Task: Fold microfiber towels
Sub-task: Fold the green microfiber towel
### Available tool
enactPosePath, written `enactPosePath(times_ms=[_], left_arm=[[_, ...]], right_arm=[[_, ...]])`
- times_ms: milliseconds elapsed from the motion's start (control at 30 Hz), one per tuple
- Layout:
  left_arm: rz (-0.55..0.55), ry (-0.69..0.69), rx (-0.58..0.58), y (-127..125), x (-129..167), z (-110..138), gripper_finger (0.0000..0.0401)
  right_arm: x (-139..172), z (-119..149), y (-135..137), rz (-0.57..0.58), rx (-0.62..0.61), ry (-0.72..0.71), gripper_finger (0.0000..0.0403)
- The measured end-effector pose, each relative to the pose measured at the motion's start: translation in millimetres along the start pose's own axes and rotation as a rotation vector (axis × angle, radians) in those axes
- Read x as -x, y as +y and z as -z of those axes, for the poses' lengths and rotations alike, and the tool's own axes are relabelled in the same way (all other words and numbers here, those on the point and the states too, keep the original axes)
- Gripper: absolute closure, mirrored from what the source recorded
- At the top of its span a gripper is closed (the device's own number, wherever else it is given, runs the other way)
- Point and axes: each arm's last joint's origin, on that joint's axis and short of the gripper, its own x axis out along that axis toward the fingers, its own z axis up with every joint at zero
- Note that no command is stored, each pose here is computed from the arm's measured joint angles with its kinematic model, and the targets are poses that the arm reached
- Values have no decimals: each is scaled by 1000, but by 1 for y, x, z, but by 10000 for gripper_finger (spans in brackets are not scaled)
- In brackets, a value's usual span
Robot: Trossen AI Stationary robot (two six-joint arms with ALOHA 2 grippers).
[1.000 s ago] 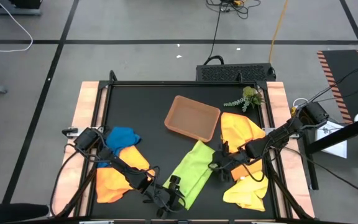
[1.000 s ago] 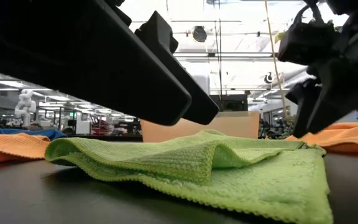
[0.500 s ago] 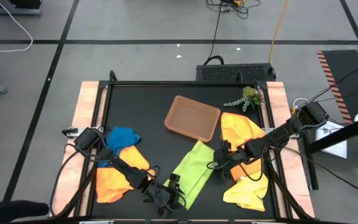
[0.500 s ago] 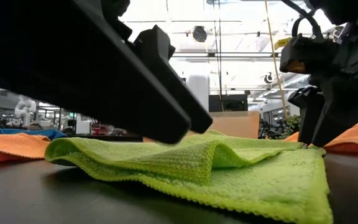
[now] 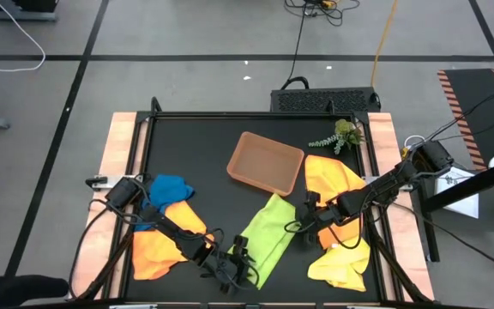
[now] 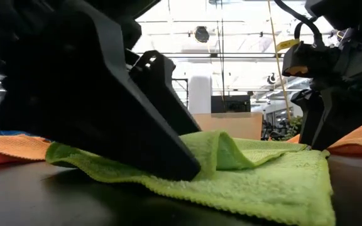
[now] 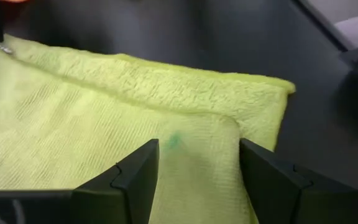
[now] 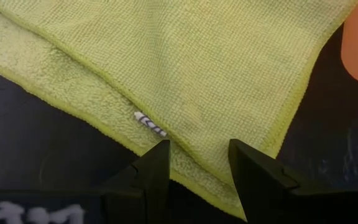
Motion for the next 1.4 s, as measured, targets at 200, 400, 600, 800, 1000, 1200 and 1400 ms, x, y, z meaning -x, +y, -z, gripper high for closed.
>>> enactPosePath(times_ms=[200, 400, 600, 800, 1000, 1200, 1400], left_arm=[[-2, 11, -11, 0, 0, 1, 239], [8, -8, -40, 0, 0, -1, 323], [12, -44, -38, 0, 3, -6, 393], [-21, -71, -31, 4, 17, -20, 389], [-40, -118, -15, 8, 33, -34, 391], [-60, -128, -10, 11, 37, -38, 395], [-61, -126, -9, 11, 37, -38, 394]], right_arm=[[0, 0, 0, 3, 0, -1, 245], [0, 0, 0, 3, 0, -1, 245], [0, 0, 0, 4, 27, -1, 245], [0, 1, -2, 40, 63, -3, 245], [0, 3, -4, 67, 75, 15, 245], [0, 3, -4, 87, 89, 5, 245], [0, 2, -5, 116, 116, -7, 246]])
